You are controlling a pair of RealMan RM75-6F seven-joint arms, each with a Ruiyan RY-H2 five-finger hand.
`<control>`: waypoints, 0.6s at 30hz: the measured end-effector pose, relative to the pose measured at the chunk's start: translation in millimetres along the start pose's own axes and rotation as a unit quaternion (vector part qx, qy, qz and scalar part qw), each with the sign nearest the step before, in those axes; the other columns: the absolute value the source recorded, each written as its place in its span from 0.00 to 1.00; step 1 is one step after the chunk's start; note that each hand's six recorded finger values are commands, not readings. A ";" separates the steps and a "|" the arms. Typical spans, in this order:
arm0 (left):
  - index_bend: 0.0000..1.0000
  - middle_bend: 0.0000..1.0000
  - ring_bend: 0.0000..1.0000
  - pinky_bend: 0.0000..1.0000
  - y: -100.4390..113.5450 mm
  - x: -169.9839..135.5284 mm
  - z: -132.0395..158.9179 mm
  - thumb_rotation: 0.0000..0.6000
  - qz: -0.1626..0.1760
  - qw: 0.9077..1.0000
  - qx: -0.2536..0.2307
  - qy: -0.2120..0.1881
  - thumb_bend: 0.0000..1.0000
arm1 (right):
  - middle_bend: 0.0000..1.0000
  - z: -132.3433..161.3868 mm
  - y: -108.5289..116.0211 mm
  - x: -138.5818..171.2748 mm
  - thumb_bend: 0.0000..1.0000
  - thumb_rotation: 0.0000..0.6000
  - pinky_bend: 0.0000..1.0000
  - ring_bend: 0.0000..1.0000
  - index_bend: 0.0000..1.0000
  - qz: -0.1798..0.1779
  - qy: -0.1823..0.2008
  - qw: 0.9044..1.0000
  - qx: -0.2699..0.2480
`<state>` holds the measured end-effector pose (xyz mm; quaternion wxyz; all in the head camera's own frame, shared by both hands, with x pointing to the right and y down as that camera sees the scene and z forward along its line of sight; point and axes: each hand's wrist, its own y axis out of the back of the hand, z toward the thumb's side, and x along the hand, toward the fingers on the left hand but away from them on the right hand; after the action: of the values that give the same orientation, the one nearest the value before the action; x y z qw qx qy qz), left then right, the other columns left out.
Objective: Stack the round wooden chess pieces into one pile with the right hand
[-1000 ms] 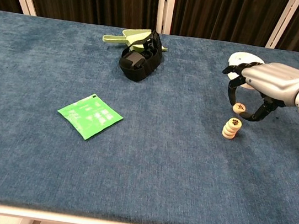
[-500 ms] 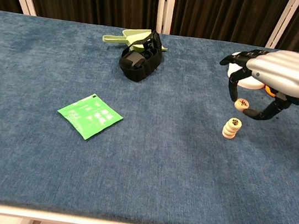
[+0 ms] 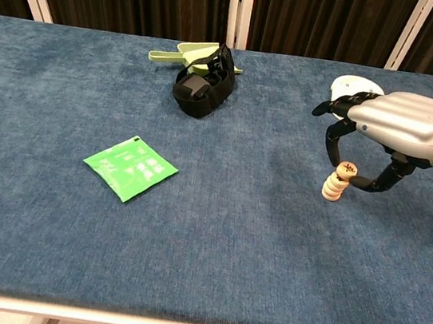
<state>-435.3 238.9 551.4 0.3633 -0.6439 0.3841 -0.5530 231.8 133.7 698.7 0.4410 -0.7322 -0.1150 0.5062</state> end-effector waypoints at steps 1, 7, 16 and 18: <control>0.00 0.00 0.00 0.00 0.1 -0.1 -0.1 1.00 0.000 1.000 0.000 0.000 0.06 | 0.07 0.5 -0.3 -0.2 0.29 1.00 0.00 0.00 0.56 0.000 0.001 1.000 0.000; 0.00 0.00 0.00 0.00 -0.7 0.1 0.4 1.00 -0.002 1.000 0.000 -0.001 0.06 | 0.07 1.1 -1.4 0.1 0.29 1.00 0.00 0.00 0.56 0.003 0.001 1.000 0.000; 0.00 0.00 0.00 0.00 -0.2 -0.3 0.4 1.00 -0.001 1.000 0.000 -0.001 0.06 | 0.07 1.7 0.0 0.2 0.29 1.00 0.00 0.00 0.51 0.002 0.002 1.000 -0.001; 0.00 0.00 0.00 0.00 0.2 -0.5 0.4 1.00 0.000 1.000 -0.001 -0.001 0.06 | 0.07 1.9 0.1 0.0 0.29 1.00 0.00 0.00 0.49 0.002 0.002 1.000 -0.002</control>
<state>-435.0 239.3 550.9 0.3632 -0.6446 0.3842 -0.5523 230.1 134.6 698.4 0.4391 -0.7342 -0.1135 0.5052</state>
